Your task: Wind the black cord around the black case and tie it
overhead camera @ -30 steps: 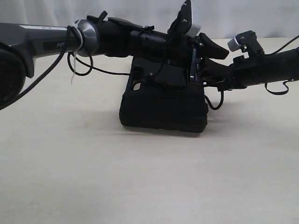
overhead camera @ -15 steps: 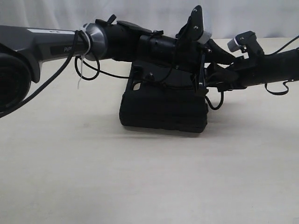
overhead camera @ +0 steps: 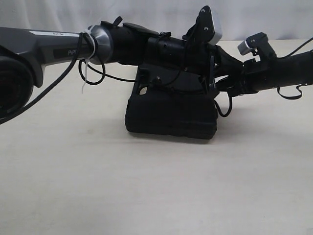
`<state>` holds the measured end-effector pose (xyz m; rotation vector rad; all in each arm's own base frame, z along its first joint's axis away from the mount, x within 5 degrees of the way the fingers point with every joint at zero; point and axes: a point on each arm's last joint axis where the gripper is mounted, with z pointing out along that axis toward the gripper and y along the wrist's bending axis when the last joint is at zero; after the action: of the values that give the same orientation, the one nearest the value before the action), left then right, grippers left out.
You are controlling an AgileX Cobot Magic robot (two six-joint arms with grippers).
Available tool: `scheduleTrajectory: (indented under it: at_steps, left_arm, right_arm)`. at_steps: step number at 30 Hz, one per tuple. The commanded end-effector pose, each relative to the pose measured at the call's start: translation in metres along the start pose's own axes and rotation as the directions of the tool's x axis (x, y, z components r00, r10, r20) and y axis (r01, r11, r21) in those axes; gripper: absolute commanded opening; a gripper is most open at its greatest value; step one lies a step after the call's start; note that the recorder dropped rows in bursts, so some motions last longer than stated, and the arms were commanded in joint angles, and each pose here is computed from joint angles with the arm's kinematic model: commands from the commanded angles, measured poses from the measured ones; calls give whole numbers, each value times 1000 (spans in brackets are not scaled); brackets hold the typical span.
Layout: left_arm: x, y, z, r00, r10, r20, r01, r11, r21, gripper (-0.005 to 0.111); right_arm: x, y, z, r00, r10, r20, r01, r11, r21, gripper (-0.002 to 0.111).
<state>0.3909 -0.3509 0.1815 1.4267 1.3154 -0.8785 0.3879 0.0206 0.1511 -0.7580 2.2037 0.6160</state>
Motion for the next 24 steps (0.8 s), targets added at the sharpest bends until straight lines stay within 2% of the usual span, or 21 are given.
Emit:
scheduleTrajectory:
  at_steps: [1,4,8,16,20,24]
  left_arm:
    - [-5,8,-3,1000,16,-23,-17,997,-78,0]
    - [-4,11,-3,999,16,-39,-20,994,-104,0]
    - [-5,12,-4,998,34,-45,-39,992,-120,0]
    - [-36,25,-17,996,95,-3,-94,981,-171,0]
    - [-50,34,-28,994,108,-12,-108,964,-244,0]
    - [-52,41,-33,994,104,-43,-112,944,-311,0]
  right_arm:
    - [-8,4,-10,999,-44,14,44,999,11,20]
    - [-12,6,-14,998,-55,13,55,998,18,36]
    - [-9,8,-17,994,-99,-41,100,995,9,49]
    - [-8,9,-19,990,-121,-74,121,993,5,50]
    - [-7,9,-19,991,-114,-76,115,993,8,50]
    - [-7,6,-19,994,-72,-77,76,996,46,50]
